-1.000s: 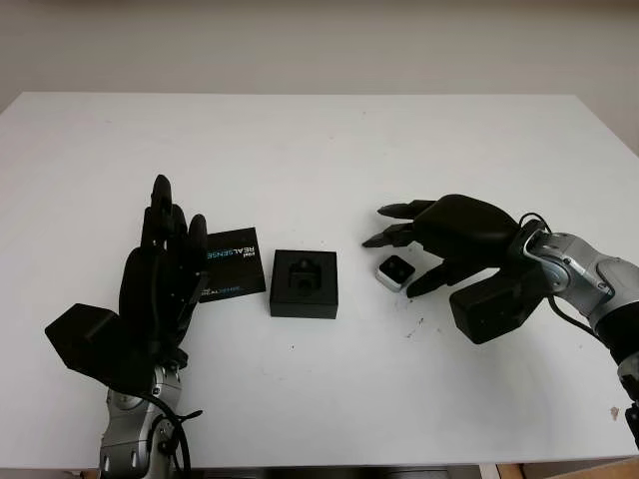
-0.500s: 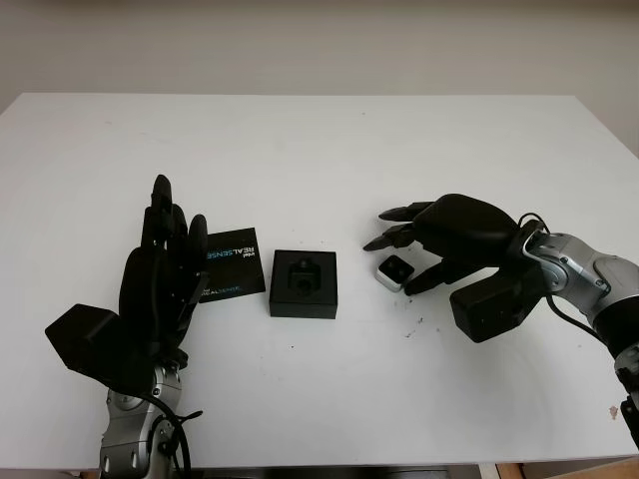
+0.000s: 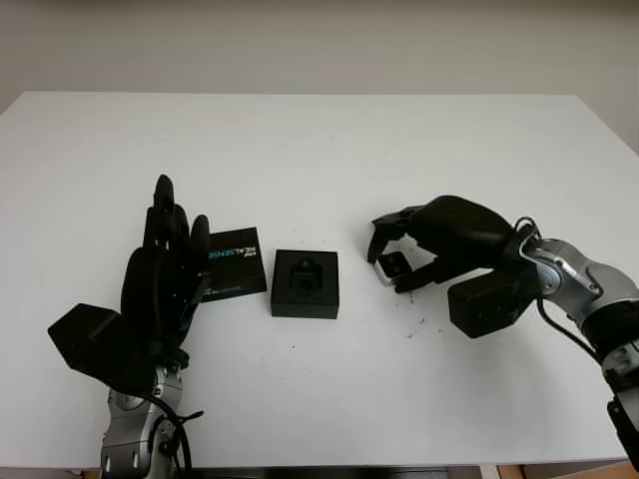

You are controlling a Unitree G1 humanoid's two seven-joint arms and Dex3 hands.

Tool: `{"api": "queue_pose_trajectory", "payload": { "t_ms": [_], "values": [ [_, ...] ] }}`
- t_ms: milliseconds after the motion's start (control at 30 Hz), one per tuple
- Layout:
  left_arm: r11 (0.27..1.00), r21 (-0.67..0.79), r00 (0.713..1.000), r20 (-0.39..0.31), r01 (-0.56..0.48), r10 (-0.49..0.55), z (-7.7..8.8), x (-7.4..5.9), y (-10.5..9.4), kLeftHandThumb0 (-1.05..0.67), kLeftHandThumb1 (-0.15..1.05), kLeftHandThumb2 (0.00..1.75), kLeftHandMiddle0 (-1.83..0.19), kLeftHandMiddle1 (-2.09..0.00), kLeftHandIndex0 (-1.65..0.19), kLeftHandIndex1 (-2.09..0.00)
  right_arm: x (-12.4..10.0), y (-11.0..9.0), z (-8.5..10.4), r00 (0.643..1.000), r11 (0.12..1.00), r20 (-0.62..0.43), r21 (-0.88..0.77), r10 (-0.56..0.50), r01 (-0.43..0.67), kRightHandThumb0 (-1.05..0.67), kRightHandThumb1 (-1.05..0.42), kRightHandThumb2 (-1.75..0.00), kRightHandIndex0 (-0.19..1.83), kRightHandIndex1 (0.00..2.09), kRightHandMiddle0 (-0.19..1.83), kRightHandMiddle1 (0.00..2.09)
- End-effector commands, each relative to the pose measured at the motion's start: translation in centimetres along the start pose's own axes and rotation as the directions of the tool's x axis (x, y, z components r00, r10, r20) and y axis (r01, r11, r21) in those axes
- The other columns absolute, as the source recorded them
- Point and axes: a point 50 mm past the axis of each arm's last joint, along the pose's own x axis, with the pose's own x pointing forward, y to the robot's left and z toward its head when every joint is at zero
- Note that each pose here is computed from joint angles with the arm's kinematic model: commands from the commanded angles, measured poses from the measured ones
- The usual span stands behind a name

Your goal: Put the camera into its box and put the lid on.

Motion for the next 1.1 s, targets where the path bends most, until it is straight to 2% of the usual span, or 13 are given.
{"api": "queue_pose_trajectory", "payload": {
  "t_ms": [0, 267, 600, 767, 900, 933, 967, 1000, 1067],
  "values": [
    [1.0, 0.009, 1.0, -0.002, 0.005, -0.005, 0.0, 0.0, 0.0, -0.5, 1.05, 0.43, 0.05, -0.05, 0.08, -0.06, -0.2, 0.5, 0.0, 1.0, 1.0, 0.001, 0.028, -0.009, 0.009, -0.4, -0.89, -0.05, 0.54, 0.12, 0.47, 1.43],
    [1.0, 0.004, 1.0, 0.001, 0.004, -0.004, 0.0, 0.0, 0.0, -0.51, 1.05, 0.42, 0.05, -0.05, 0.08, -0.06, -0.4, 0.5, -0.2, 1.0, 0.999, -0.028, 0.04, -0.011, 0.012, -0.39, -0.89, -0.05, 0.54, 0.13, 0.46, 1.44],
    [1.0, 0.01, 1.0, 0.004, 0.009, -0.009, 0.1, 0.1, -0.1, -0.5, 1.05, 0.43, 0.05, -0.05, 0.08, -0.05, -0.5, 0.3, -0.2, 0.997, 0.991, -0.044, 0.112, -0.066, 0.07, -0.34, -0.9, -0.05, 0.54, 0.15, 0.43, 1.51],
    [1.0, 0.005, 1.0, 0.0, 0.006, -0.006, 0.1, 0.1, -0.3, -0.51, 1.05, 0.41, 0.05, -0.05, 0.08, -0.06, -0.1, -0.6, 0.2, 0.983, 0.941, -0.031, 0.282, -0.183, 0.184, -0.33, -0.88, -0.05, 0.55, 0.18, 0.44, 1.54],
    [1.0, 0.005, 1.0, 0.002, 0.006, -0.006, 0.1, 0.1, -0.5, -0.5, 1.05, 0.43, 0.05, -0.05, 0.07, -0.06, 0.1, -1.5, 0.7, 0.974, 0.902, -0.005, 0.376, -0.228, 0.213, -0.32, -0.87, -0.05, 0.52, 0.22, 0.43, 1.58],
    [1.0, 0.004, 1.0, 0.002, 0.009, -0.009, 0.0, 0.1, -0.5, -0.51, 1.05, 0.42, 0.04, -0.06, 0.07, -0.06, 0.3, -1.9, 0.9, 0.971, 0.887, 0.005, 0.407, -0.239, 0.216, -0.32, -0.87, -0.05, 0.49, 0.25, 0.42, 1.59],
    [1.0, 0.004, 1.0, 0.002, 0.012, -0.012, 0.0, 0.2, -0.6, -0.5, 1.05, 0.43, 0.04, -0.06, 0.07, -0.06, 0.4, -2.1, 1.1, 0.969, 0.874, 0.015, 0.436, -0.245, 0.215, -0.32, -0.88, -0.05, 0.41, 0.4, 0.42, 1.59],
    [1.0, 0.004, 1.0, 0.002, 0.014, -0.014, 0.0, 0.2, -0.6, -0.5, 1.05, 0.43, 0.04, -0.06, 0.07, -0.06, 0.4, -2.3, 1.2, 0.969, 0.864, 0.02, 0.457, -0.248, 0.211, -0.33, -0.88, -0.05, 0.24, 0.69, 0.41, 1.6],
    [1.0, 0.005, 1.0, 0.002, 0.013, -0.013, 0.0, 0.1, -0.7, -0.5, 1.05, 0.43, 0.04, -0.06, 0.07, -0.06, 0.5, -2.6, 1.5, 0.969, 0.848, 0.029, 0.49, -0.245, 0.2, -0.34, -0.89, -0.06, 0.1, 0.93, 0.41, 1.61]
  ]
}}
